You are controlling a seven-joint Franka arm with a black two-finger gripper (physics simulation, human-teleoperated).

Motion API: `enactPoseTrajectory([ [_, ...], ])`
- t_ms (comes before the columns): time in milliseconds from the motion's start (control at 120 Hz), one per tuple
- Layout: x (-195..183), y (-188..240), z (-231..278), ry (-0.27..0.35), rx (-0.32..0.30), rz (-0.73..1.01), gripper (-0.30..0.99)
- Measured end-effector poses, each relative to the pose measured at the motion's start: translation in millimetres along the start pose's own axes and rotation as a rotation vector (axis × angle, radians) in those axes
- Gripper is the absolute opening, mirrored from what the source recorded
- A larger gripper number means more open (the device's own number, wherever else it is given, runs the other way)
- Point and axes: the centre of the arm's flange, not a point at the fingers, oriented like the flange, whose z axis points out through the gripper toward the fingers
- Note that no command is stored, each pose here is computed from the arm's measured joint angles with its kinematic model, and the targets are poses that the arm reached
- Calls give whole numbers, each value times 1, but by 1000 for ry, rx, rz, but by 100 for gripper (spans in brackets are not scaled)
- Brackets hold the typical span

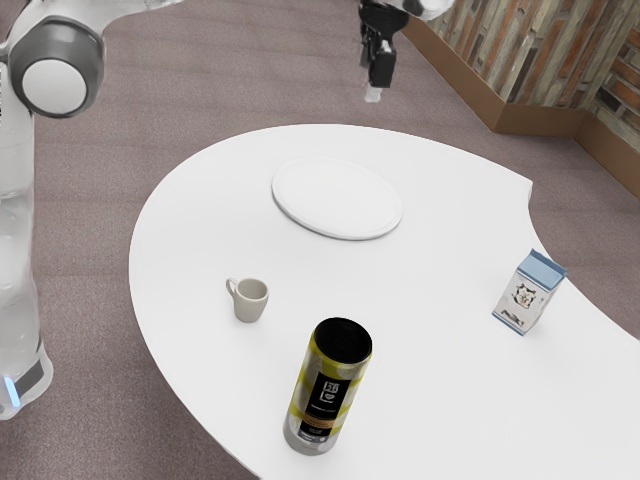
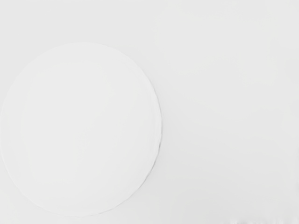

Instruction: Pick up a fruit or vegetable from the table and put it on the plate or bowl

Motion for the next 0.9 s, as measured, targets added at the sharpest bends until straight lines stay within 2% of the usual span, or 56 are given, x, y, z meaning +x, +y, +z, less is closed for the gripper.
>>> enactPoseTrajectory([
  [67, 22, 38, 26, -46, -25, 81, 69],
  [142, 31, 39, 47, -87, -37, 92, 69],
  [392, 31, 58, 51, -109, -72, 151, 69],
  [525, 33, 115, 77, -189, -134, 282, 69],
  [625, 25, 188, 90, -244, -125, 437, 69],
  [675, 10, 201, 110, -296, -117, 480, 69],
  [717, -20, 204, 130, -330, -111, 503, 69],
  [817, -69, 202, 176, -313, -113, 529, 69],
  [900, -72, 213, 199, -226, -111, 557, 69],
])
